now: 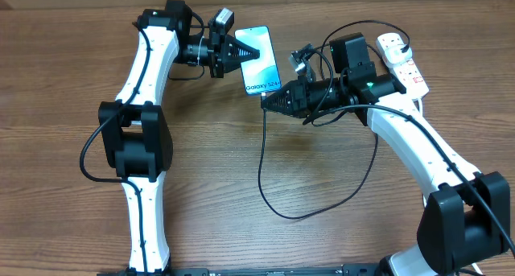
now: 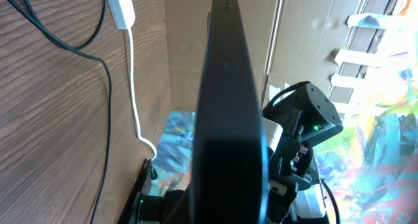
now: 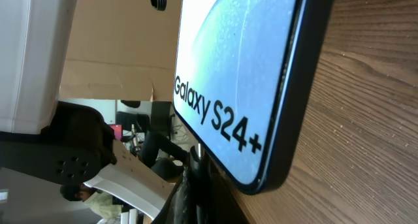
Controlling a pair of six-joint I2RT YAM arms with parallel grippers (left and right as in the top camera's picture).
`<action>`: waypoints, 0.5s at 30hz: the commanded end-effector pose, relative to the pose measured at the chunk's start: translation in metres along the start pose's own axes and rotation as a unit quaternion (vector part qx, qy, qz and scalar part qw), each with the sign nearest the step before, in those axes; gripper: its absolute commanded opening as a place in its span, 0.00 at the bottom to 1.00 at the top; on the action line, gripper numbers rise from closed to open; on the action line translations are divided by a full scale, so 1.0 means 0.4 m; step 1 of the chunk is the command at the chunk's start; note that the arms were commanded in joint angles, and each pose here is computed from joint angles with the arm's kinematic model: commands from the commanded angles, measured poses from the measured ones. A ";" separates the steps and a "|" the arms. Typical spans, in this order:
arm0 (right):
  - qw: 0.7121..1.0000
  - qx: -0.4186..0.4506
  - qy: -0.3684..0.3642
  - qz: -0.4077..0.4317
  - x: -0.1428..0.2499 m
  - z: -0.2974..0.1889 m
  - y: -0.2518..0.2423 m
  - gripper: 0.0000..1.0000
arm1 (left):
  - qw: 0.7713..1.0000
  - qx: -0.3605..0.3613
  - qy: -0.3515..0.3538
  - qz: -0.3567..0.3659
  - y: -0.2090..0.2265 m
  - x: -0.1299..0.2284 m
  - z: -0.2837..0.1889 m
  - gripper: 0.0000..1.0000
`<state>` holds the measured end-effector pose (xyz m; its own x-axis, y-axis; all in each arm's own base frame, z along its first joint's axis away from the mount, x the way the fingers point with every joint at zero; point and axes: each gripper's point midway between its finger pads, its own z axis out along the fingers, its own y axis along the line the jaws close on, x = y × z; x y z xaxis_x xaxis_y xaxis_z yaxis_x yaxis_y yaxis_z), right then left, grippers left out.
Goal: Plug charger to phone and switch on socket
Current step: 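Push the plug into the phone's port with the right gripper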
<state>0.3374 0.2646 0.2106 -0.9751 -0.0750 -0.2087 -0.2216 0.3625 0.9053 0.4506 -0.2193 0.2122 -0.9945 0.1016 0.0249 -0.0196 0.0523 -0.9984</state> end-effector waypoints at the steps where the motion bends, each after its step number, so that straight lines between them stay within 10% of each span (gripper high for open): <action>1: 1.000 0.007 -0.016 -0.008 -0.027 -0.015 -0.001 0.04 | 0.999 0.031 0.004 0.026 -0.075 0.013 0.006 0.04; 15: 1.000 -0.015 0.000 -0.002 -0.018 -0.005 0.000 0.04 | 0.999 0.031 0.004 0.029 -0.075 0.012 0.006 0.04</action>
<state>0.3447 0.2600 0.1983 -0.9800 -0.0524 -0.1920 -0.1967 0.4003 0.8950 0.4505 -0.2195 0.2132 -0.9944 0.1022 0.0253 -0.0206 0.0467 -0.9987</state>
